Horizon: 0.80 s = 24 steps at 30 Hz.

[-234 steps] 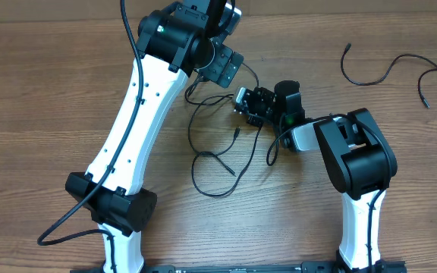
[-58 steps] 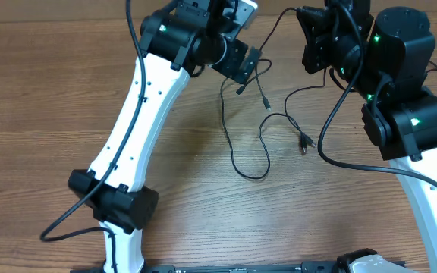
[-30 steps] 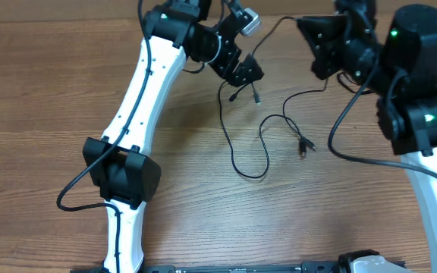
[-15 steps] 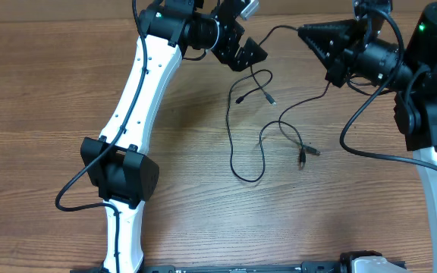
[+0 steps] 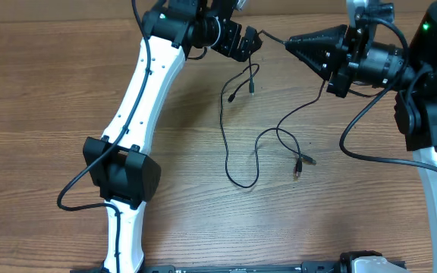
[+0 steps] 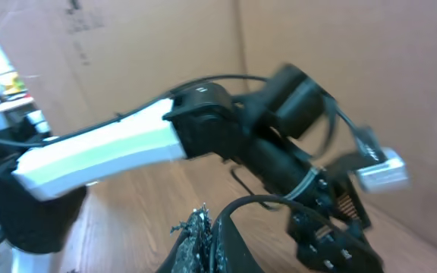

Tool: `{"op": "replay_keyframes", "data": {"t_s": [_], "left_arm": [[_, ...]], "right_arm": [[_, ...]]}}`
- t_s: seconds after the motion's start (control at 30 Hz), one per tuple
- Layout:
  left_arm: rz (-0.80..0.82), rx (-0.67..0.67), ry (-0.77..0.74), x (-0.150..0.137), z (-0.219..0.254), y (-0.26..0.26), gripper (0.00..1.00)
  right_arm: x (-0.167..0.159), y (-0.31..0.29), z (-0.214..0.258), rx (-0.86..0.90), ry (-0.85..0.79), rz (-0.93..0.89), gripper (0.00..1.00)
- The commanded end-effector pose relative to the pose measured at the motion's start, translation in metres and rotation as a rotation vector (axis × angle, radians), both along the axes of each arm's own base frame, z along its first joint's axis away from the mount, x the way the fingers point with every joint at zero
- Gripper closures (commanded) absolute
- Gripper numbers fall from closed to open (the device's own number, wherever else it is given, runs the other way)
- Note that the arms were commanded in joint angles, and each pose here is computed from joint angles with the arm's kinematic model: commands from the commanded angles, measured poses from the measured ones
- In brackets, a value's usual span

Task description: Untangle cables

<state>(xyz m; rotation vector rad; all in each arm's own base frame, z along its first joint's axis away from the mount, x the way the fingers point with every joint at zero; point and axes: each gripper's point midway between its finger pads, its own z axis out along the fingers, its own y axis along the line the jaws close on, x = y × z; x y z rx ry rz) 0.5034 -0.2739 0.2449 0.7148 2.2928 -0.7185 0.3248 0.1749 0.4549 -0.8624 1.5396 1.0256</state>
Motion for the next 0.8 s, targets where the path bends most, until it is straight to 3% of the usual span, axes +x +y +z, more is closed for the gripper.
{"op": "replay_keyframes", "data": {"t_s": [0.0,0.27,0.57,0.77], "left_arm": [[0.024,0.019,0.000,-0.003,0.000,-0.002,0.00],[0.112,0.168,0.031,0.000,-0.038,0.015,0.00],[0.095,0.270,0.242,-0.036,-0.126,0.030,0.00],[0.133,0.364,0.327,-0.051,-0.161,0.056,0.00]], "right_arm": [[-0.022,0.004,0.021,0.019,-0.055,0.079,0.96],[-0.027,0.005,0.023,0.025,-0.061,0.113,0.96],[-0.027,0.005,0.025,0.025,-0.084,0.112,0.96],[-0.027,0.005,0.025,0.025,-0.083,0.111,0.96]]}}
